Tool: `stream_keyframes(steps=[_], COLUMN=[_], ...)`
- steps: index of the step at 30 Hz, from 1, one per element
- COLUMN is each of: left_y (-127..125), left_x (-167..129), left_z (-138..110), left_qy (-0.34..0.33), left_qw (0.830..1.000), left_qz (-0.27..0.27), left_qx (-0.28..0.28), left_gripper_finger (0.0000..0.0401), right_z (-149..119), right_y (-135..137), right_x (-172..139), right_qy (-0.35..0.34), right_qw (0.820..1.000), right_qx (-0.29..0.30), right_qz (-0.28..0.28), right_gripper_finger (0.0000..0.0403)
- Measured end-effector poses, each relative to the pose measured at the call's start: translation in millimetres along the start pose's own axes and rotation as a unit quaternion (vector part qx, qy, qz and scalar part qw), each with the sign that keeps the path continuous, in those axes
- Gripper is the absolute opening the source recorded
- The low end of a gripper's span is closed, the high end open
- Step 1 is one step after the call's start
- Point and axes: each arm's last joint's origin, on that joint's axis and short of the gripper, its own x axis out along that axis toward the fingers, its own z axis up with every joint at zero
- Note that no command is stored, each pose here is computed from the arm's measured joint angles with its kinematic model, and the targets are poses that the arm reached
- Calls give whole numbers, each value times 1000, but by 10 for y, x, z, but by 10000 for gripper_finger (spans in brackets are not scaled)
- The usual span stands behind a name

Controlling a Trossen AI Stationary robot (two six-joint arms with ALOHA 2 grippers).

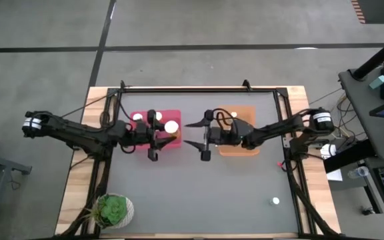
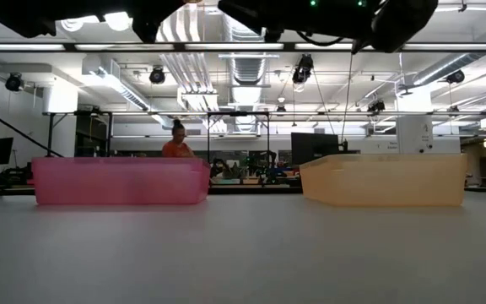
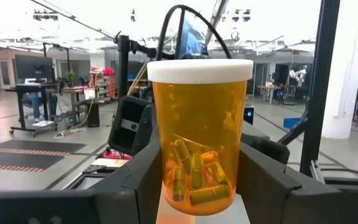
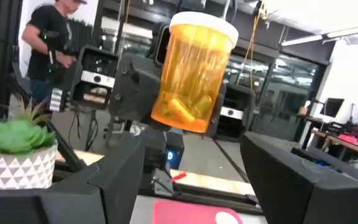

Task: Pick and place medicine bottles into bin by pill shape (circle, oval)
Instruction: Put the orange pill into the pink bin

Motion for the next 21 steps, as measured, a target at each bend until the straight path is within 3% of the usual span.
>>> stream_keyframes(steps=[21], left_y=[-6], left_x=[27], left_z=[-76], left_qy=[15], left_qw=[999], left_qz=[-3], left_qx=[30], left_gripper_finger=[158], right_z=[-7], right_y=[38], right_x=[257], right_qy=[4], right_qw=[1000], right_qx=[-15], right_qz=[10], right_gripper_finger=[258])
